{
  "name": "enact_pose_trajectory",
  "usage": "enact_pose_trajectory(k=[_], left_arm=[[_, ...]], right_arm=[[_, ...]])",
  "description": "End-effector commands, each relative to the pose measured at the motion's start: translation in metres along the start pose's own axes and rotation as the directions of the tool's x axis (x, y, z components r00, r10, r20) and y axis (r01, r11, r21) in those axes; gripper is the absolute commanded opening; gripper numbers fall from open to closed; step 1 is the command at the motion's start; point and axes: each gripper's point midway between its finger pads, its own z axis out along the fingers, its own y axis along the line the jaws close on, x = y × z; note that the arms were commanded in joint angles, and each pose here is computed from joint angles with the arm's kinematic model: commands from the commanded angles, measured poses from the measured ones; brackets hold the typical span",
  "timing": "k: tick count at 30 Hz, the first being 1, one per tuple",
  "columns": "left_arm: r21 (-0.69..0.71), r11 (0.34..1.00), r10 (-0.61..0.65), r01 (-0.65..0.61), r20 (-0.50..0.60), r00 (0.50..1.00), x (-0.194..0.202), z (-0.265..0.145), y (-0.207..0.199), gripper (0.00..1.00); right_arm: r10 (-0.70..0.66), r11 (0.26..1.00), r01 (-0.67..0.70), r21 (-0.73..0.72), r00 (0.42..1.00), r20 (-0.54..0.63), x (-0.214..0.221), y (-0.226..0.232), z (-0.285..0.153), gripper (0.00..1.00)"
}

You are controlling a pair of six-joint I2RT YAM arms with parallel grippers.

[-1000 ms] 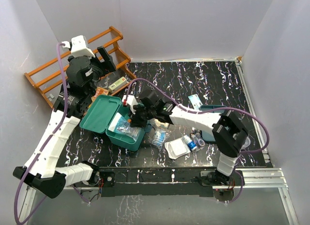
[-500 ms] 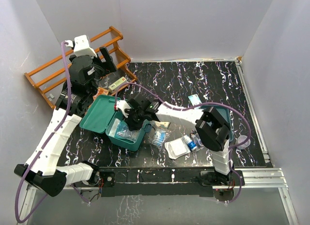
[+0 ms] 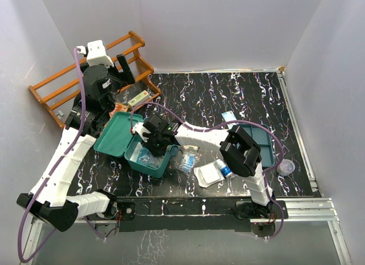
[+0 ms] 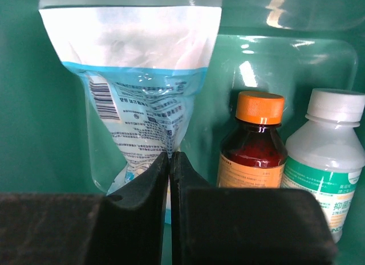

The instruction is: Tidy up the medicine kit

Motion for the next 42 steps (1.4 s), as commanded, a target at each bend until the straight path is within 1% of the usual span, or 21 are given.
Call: enact_pose_trajectory(k=[1,5,8,12,15,19,23,27,34,37,42], left_arm=[[-0.011,1.000,0.008,-0.007,0.054,0.999,-0.020,0.000,0.002,0.82],[-0.013,1.000,0.018,-0.017,0.074,0.997,-0.030,0.002,0.001,0.83],[-0.022,1.000,0.019,-0.017,0.078,0.997,-0.032,0.005,0.001,0.83],[-0.025,0.999,0.023,-0.021,0.068,0.997,-0.031,0.008,-0.001,0.83],[-0.027,1.000,0.018,-0.016,0.070,0.997,-0.032,0.010,-0.002,0.83],[-0.021,1.000,0.007,-0.005,0.079,0.997,-0.035,0.013,-0.005,0.83],[-0.017,1.000,0.004,-0.002,0.075,0.997,-0.035,0.014,-0.007,0.83],[-0.012,1.000,0.003,-0.003,0.062,0.998,-0.032,0.013,-0.008,0.83],[-0.005,1.000,0.004,-0.004,0.046,0.999,-0.028,0.013,-0.009,0.83],[-0.002,1.000,0.001,-0.001,0.037,0.999,-0.025,0.015,-0.010,0.83],[0.002,1.000,0.003,-0.003,0.027,1.000,-0.021,0.017,-0.012,0.83]], right_arm=[[-0.014,0.998,0.011,0.059,0.999,0.053,-0.026,-0.008,-0.007,0.10],[-0.011,0.995,0.007,0.101,0.999,0.039,-0.024,-0.013,-0.011,0.16],[-0.008,0.995,0.000,0.100,0.997,0.073,-0.034,-0.011,-0.022,0.25],[-0.011,0.994,-0.004,0.106,0.991,0.136,-0.057,-0.007,-0.046,0.40],[-0.028,0.994,0.010,0.112,0.986,0.163,-0.065,-0.007,-0.057,0.45],[-0.038,0.994,0.017,0.107,0.980,0.194,-0.077,-0.007,-0.056,0.45],[-0.010,0.996,-0.010,0.087,0.974,0.228,-0.085,-0.006,-0.043,0.40],[0.003,0.997,-0.021,0.070,0.969,0.247,-0.087,-0.007,-0.025,0.37],[0.023,0.998,-0.036,0.044,0.966,0.259,-0.084,-0.006,-0.003,0.39],[0.031,0.998,-0.044,0.046,0.969,0.243,-0.078,-0.008,0.007,0.38],[0.036,0.998,-0.046,0.052,0.982,0.184,-0.052,-0.009,0.019,0.34]])
